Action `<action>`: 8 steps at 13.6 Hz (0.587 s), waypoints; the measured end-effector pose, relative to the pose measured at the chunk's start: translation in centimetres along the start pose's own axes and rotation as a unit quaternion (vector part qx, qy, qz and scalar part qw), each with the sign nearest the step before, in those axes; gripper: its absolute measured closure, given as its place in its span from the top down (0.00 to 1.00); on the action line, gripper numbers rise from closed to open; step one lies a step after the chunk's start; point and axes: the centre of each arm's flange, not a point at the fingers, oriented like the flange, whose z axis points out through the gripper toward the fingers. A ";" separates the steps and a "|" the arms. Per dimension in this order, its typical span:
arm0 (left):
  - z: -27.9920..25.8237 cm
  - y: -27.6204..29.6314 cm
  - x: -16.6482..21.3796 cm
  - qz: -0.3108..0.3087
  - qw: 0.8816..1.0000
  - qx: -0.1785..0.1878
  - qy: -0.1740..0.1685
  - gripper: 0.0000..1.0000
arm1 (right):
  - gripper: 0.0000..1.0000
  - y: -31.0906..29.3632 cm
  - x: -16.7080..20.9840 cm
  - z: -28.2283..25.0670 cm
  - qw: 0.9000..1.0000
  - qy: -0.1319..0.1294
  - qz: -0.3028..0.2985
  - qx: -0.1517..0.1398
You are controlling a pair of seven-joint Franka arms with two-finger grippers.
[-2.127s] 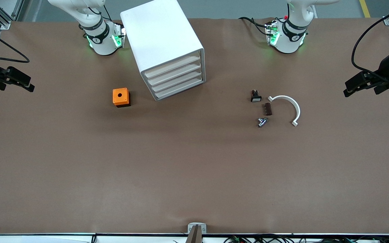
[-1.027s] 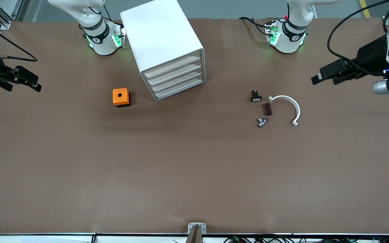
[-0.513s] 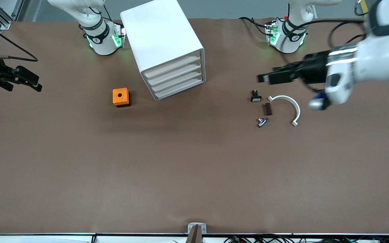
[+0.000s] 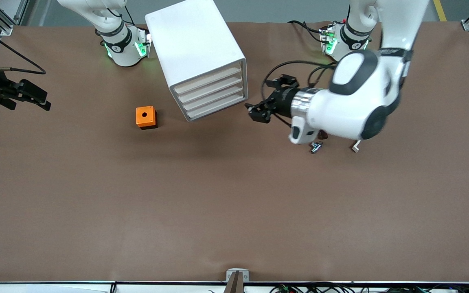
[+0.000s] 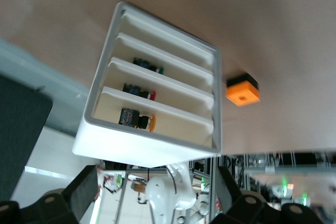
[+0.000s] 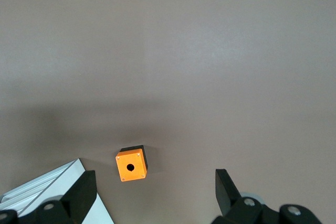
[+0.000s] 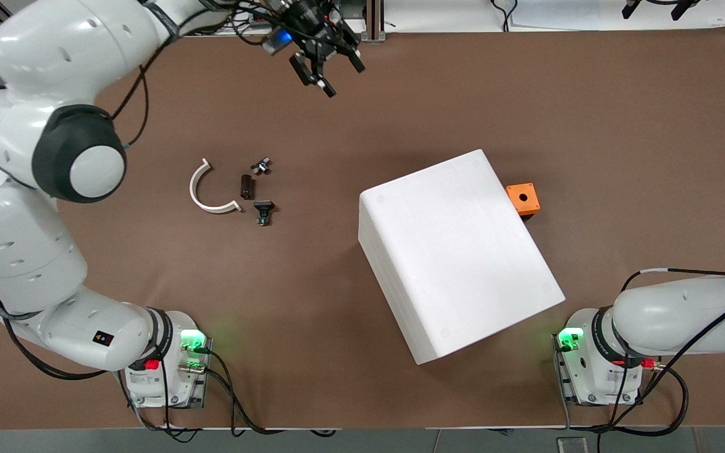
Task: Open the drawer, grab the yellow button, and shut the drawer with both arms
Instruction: 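Swing the left gripper toward the front of the white cabinet's drawer, then close the left gripper on the drawer front of the cabinet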
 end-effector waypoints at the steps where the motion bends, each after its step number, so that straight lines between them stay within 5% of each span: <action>1: 1.3 0.5 0.5 -0.035 0.999 0.010 -0.001 1.00 | 1.00 -0.1 0.0 0.0 1.000 0.000 -0.001 0.000; 4: 3.4 1.1 1.5 -0.138 0.990 0.038 -0.001 1.00 | 1.00 -0.3 0.0 0.0 1.000 0.000 -0.002 0.000; 8: 7.8 1.1 4.1 -0.279 0.952 0.124 0.010 1.00 | 1.00 -0.4 0.0 0.0 1.000 -0.001 -0.004 0.000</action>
